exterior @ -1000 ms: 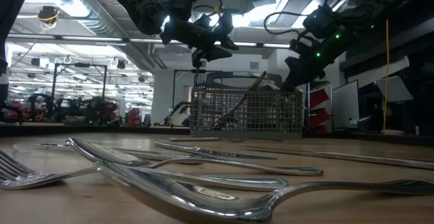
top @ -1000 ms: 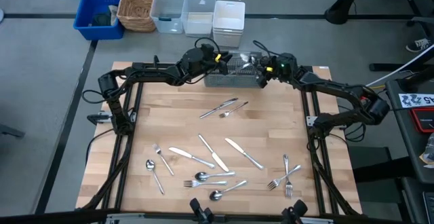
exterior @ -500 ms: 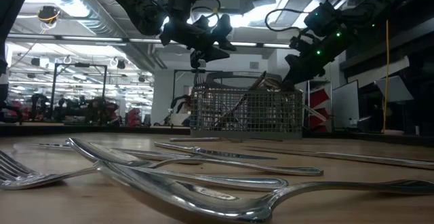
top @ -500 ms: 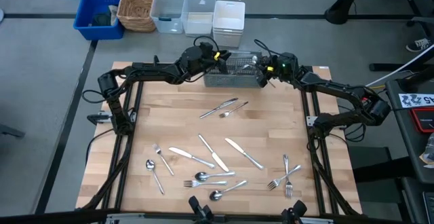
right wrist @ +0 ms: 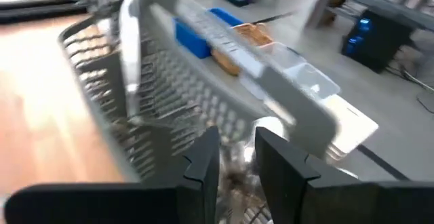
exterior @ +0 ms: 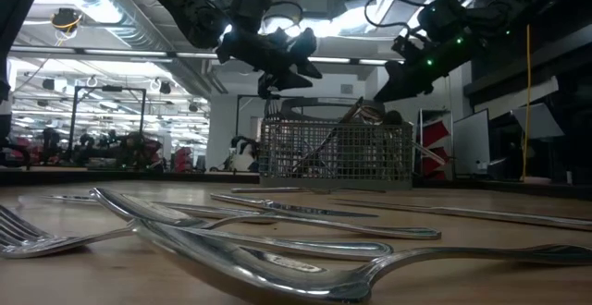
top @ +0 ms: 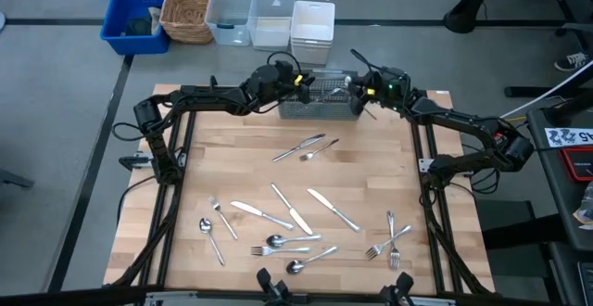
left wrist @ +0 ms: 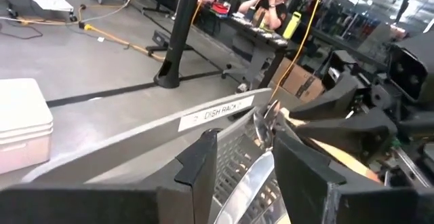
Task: Sort silverware
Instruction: Adjust the silver spoon in the dishwasher utensil holder
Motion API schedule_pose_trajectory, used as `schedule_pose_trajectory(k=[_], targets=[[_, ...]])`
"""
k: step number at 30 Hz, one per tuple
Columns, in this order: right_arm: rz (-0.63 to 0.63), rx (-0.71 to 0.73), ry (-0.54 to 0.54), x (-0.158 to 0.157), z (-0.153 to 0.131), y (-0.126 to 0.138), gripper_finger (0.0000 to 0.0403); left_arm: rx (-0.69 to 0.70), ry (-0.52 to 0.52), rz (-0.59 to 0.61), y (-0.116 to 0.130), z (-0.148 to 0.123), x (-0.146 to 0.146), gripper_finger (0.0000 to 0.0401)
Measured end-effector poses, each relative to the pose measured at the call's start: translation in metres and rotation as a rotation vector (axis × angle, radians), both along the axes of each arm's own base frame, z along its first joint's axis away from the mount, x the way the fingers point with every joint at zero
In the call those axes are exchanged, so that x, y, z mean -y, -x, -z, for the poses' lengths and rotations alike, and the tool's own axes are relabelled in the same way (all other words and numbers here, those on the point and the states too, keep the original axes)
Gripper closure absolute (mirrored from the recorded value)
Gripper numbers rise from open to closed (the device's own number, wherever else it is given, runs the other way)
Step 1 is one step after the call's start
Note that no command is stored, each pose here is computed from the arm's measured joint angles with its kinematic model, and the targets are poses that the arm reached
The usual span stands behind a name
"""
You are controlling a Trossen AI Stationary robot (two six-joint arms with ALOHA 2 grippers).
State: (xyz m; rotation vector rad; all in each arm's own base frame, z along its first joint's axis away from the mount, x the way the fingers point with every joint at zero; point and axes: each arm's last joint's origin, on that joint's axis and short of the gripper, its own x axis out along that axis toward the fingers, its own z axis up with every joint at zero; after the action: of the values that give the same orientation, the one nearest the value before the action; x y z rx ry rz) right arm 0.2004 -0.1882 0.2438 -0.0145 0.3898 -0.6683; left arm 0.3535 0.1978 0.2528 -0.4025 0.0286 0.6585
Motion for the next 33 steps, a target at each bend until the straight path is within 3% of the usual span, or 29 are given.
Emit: schedule_pose_trajectory(k=[4,14,25,33], targets=[[-0.107,-0.009,0.011,-0.002,0.0,-0.002,0.0306,-0.03,0.004,0.002,0.0,0.003,0.0,0.0269],[-0.143,-0.084,0.021,-0.003,0.007,-0.002,0.0306,-0.047,0.005,0.003,0.0,0.004,0.0,0.0269],[-0.078,-0.143,0.015,0.006,0.023,-0.007,0.0306,-0.049,0.004,0.003,0.001,0.004,0.0,0.0269],[-0.077,-0.123,0.034,0.004,0.016,-0.006,0.0306,-0.048,0.006,0.003,0.001,0.004,0.0,0.0269]])
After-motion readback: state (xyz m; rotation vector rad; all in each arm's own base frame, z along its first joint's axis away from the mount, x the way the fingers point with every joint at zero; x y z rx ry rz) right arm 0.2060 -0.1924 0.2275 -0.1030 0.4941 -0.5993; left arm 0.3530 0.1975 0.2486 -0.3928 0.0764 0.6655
